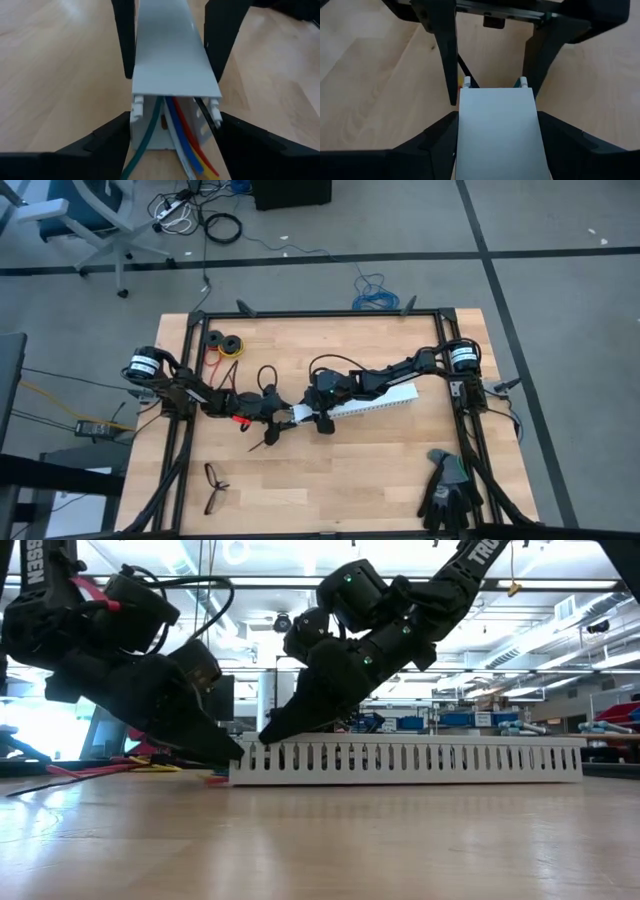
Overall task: Ziptie cables
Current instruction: Close the white cable duct
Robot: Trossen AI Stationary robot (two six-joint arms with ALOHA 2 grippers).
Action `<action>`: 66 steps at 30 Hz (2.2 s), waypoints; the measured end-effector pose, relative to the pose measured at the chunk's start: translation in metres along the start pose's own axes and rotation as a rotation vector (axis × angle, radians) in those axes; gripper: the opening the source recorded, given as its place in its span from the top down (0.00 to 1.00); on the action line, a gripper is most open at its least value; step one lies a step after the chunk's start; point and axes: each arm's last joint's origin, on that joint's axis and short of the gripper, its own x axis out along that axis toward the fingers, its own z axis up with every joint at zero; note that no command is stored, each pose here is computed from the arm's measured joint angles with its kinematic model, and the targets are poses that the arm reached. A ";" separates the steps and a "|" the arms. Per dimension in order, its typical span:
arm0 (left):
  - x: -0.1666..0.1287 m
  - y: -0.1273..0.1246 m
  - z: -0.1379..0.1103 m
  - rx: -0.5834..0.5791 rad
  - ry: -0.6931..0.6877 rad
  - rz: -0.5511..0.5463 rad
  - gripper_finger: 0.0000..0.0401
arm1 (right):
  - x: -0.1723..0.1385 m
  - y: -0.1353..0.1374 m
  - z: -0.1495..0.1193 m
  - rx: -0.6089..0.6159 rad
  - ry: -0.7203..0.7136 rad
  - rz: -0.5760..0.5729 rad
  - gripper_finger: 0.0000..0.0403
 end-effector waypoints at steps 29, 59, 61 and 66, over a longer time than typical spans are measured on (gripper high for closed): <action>-0.001 0.005 -0.005 0.047 0.006 0.094 0.35 | -0.002 -0.005 0.000 0.011 -0.006 -0.018 0.40; 0.000 0.005 -0.003 0.047 -0.004 0.101 0.38 | 0.000 0.000 0.006 -0.019 -0.088 0.015 0.41; 0.000 0.005 -0.003 0.047 -0.001 0.102 0.38 | 0.002 0.000 0.005 -0.019 -0.088 0.016 0.41; 0.000 0.005 -0.004 0.047 0.001 0.102 0.38 | 0.008 -0.001 0.001 -0.018 -0.100 0.020 0.40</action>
